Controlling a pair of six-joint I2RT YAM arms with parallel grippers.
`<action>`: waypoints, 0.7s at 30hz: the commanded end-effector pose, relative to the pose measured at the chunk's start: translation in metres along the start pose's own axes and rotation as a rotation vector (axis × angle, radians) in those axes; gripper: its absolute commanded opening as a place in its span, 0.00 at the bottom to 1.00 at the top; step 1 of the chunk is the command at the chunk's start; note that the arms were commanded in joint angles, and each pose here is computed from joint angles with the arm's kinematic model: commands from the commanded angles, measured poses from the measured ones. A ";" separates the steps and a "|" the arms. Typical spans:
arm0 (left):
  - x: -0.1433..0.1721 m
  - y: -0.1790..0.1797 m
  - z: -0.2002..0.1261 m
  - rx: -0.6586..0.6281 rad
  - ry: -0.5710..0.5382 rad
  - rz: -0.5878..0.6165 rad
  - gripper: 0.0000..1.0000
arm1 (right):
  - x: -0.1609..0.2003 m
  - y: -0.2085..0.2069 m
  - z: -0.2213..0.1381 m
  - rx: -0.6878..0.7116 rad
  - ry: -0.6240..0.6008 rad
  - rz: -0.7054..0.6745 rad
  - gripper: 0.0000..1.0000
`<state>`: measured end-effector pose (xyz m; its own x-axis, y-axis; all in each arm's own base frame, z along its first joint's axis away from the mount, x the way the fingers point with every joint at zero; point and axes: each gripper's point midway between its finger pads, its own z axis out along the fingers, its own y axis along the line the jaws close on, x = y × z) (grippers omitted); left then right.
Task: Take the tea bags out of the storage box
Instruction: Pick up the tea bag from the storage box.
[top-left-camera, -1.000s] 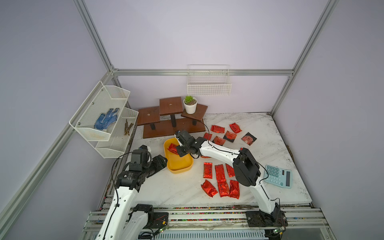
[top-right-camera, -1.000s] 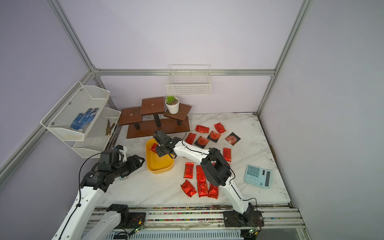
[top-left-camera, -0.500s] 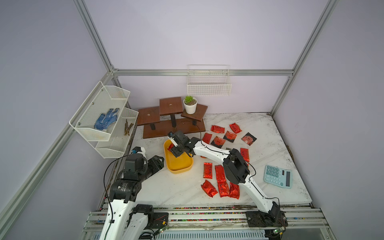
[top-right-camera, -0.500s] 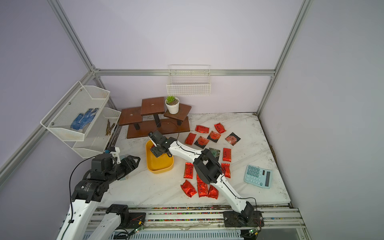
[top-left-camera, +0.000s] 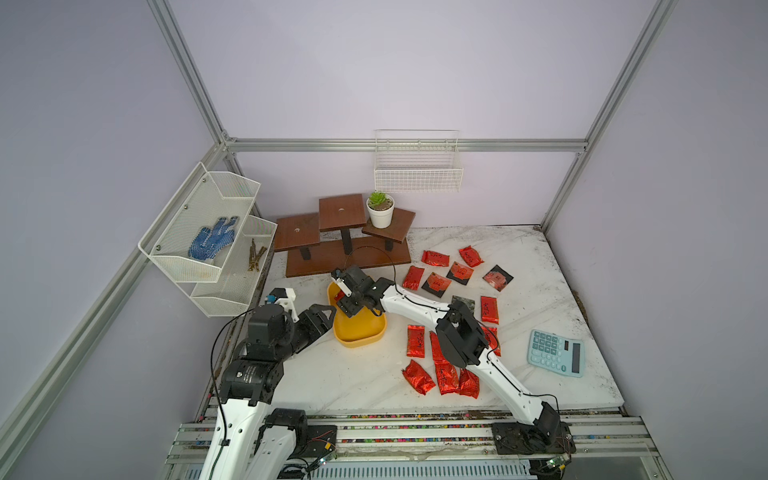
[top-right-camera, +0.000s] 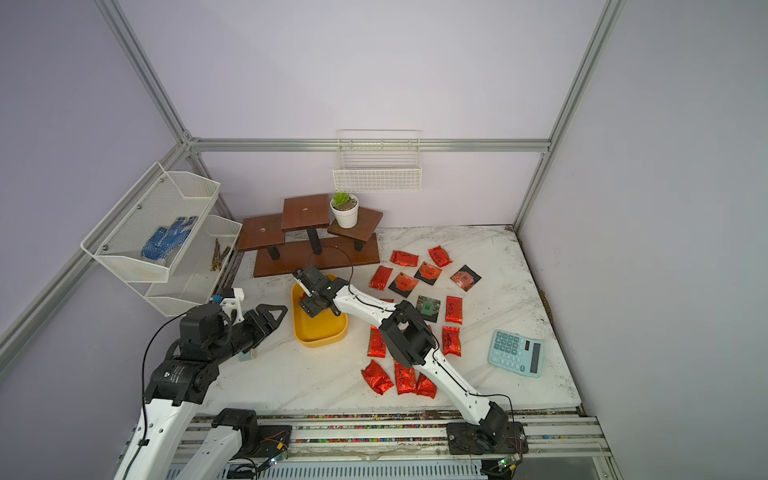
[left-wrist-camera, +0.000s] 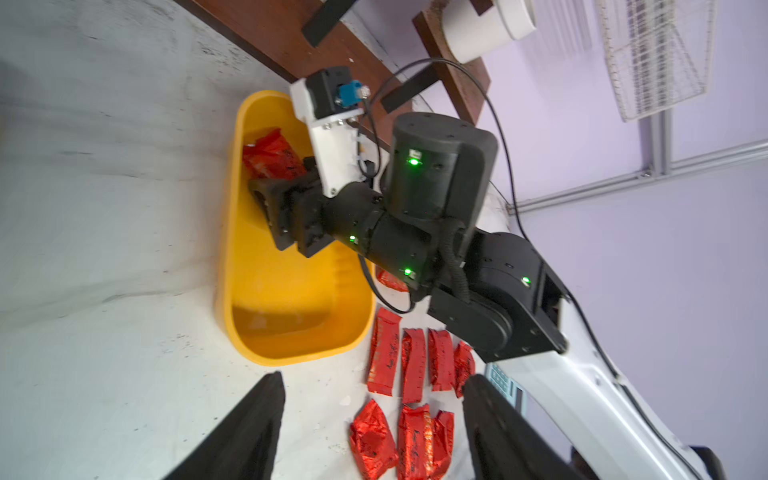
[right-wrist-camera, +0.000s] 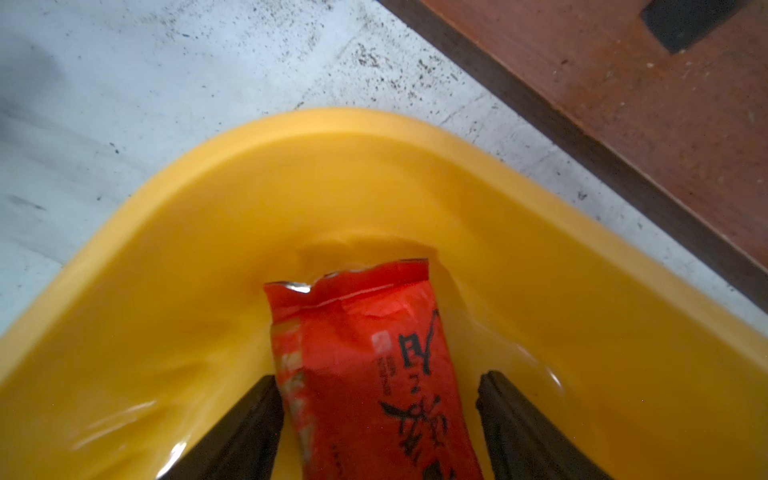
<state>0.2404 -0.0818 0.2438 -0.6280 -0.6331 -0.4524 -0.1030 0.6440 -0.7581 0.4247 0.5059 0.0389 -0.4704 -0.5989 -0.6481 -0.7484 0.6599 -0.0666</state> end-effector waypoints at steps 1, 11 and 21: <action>0.002 -0.042 -0.004 0.219 0.039 0.014 0.71 | 0.014 0.008 0.008 -0.031 0.043 0.009 0.70; 0.009 -0.059 -0.018 0.313 0.058 0.015 0.71 | 0.001 0.010 -0.011 -0.057 0.007 0.090 0.41; 0.011 -0.062 -0.023 0.341 0.051 -0.017 0.72 | -0.049 0.016 -0.082 -0.139 -0.127 0.221 0.33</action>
<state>0.2234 -0.1162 0.2863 -0.6754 -0.6096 -0.4150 0.1077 0.4752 -0.8733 0.4011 0.5006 0.0701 -0.5837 -0.4817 -0.6537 -0.7017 0.7042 0.1077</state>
